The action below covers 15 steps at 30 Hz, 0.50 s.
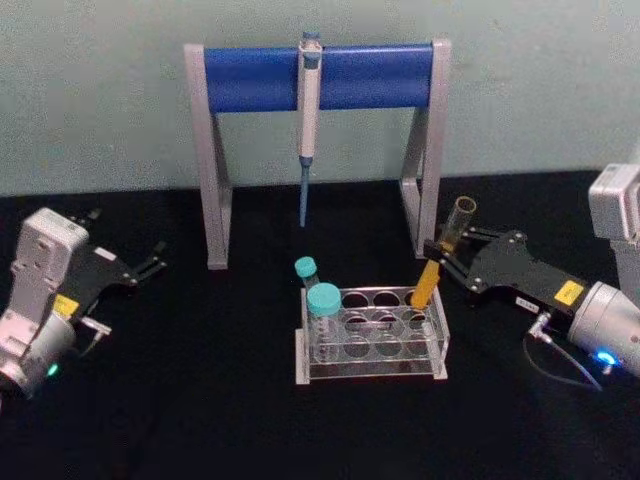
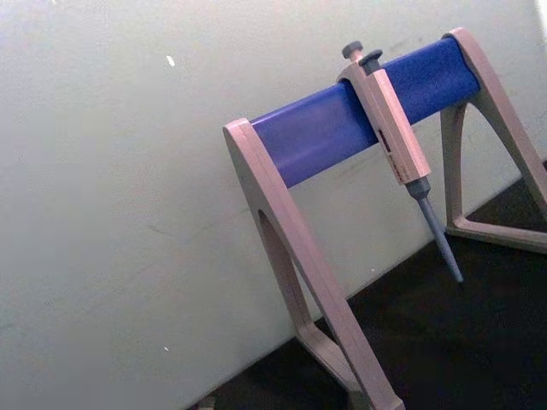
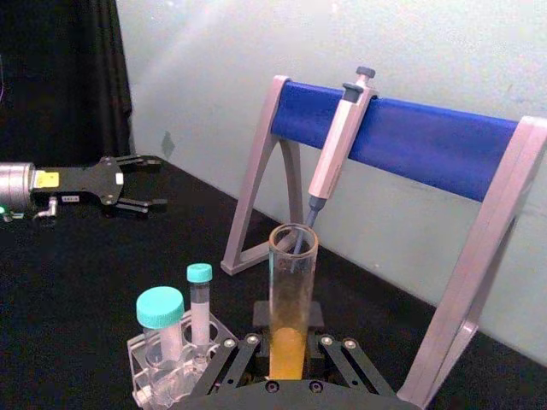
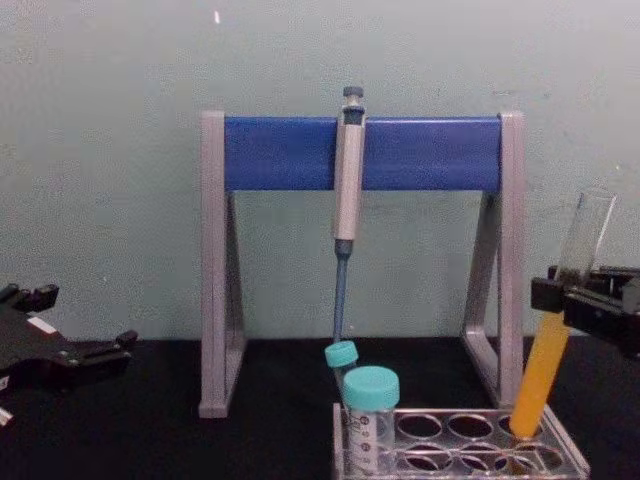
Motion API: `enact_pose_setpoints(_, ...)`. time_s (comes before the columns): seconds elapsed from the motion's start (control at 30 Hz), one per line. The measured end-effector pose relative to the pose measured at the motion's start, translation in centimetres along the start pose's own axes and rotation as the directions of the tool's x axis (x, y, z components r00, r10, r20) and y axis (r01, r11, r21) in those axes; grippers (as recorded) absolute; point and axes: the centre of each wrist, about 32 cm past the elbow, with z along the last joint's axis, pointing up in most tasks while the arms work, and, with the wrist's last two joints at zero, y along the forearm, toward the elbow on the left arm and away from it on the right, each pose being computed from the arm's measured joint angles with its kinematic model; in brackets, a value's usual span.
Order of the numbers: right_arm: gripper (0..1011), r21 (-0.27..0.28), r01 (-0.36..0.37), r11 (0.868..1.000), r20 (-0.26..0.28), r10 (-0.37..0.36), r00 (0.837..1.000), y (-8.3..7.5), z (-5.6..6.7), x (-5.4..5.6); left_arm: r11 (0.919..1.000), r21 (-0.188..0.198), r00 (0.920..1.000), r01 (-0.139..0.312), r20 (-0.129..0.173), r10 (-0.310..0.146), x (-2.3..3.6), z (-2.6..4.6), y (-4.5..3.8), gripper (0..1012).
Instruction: Pick up the test tube from the test tube rack, shake it, then place it back into the test tube rack.
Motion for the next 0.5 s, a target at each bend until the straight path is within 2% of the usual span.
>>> enact_pose_setpoints(0.5,229,-0.007,-0.010,1.000,-0.018,0.010,1.000,0.49,-0.54,0.30,1.0000,0.000,1.0000,0.000,0.000,0.000,0.00,0.00,0.00,1001)
